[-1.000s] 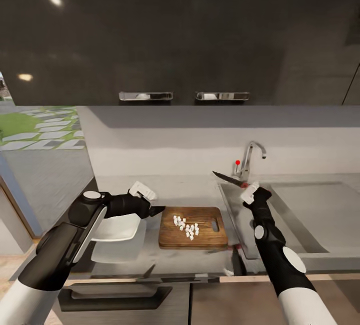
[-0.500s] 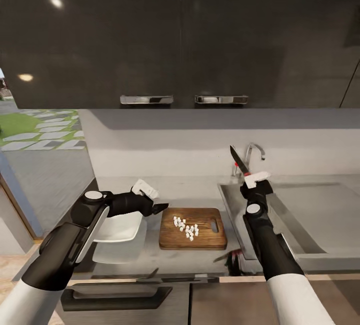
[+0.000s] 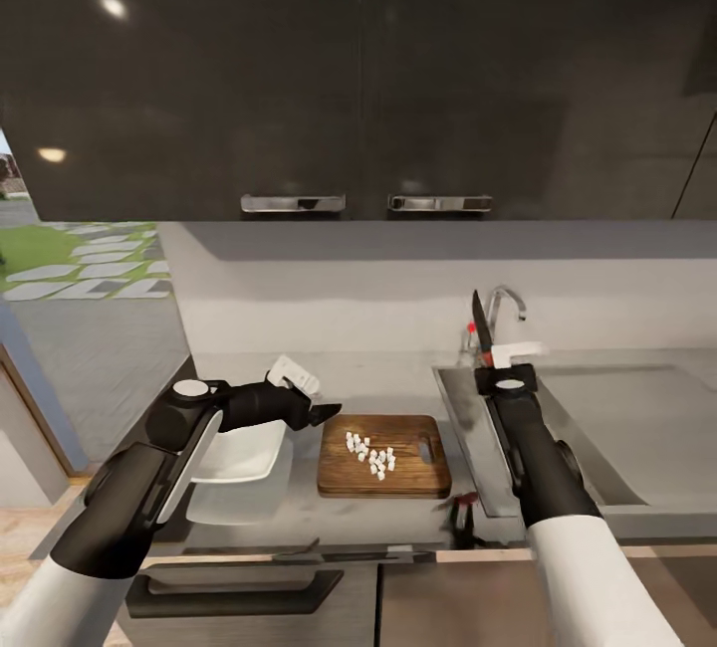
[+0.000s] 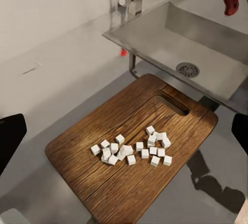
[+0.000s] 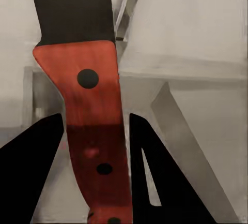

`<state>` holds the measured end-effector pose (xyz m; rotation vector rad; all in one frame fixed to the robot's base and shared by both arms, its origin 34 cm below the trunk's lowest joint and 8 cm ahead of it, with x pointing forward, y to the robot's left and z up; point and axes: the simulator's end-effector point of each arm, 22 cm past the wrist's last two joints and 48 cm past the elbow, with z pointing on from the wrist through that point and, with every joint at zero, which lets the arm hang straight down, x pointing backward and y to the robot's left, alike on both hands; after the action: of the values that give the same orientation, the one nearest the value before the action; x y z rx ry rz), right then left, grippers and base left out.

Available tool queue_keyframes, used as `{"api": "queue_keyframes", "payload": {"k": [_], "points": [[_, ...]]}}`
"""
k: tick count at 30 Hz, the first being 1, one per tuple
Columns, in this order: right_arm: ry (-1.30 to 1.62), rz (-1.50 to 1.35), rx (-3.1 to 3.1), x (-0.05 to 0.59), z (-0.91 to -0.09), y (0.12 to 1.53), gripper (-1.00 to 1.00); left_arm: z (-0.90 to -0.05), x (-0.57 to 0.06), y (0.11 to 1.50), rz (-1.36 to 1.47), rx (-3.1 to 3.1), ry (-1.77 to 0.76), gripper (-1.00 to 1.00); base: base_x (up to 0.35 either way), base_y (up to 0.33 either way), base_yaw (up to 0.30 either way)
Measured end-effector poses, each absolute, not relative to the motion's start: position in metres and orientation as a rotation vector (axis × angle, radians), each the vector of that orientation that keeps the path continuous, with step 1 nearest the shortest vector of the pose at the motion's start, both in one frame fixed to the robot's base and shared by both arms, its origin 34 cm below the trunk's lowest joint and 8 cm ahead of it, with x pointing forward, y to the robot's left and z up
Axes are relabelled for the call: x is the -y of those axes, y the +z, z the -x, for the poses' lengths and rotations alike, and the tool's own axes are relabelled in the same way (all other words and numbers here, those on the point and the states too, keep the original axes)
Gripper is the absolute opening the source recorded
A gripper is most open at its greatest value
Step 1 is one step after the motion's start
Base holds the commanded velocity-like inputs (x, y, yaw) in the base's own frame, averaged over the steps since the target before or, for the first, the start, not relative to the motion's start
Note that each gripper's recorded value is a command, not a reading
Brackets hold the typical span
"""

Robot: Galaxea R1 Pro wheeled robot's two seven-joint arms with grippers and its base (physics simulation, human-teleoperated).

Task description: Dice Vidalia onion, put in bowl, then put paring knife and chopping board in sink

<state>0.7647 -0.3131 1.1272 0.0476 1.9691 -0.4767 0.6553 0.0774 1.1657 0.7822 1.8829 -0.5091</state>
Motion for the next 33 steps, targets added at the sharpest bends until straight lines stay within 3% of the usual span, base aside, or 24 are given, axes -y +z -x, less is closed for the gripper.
{"api": "queue_keyframes", "payload": {"k": [5,15,33], "points": [[-0.520,-0.222,-2.217,0.361,-0.745,1.100,-1.00,-0.655,-0.077,1.166,-0.783,-1.883,-0.511,1.00,0.000,0.000,0.000],[-0.505,-0.279,-2.298,0.371,-0.733,1.082,-1.00,-0.661,-0.084,1.175,-0.762,-1.851,-0.500,1.00,0.000,-0.117,0.000],[-0.223,-0.268,-2.614,0.304,-0.703,0.954,-1.00,-0.669,-0.100,1.184,-0.709,-1.835,-0.491,1.00,0.002,-0.035,0.000]]}}
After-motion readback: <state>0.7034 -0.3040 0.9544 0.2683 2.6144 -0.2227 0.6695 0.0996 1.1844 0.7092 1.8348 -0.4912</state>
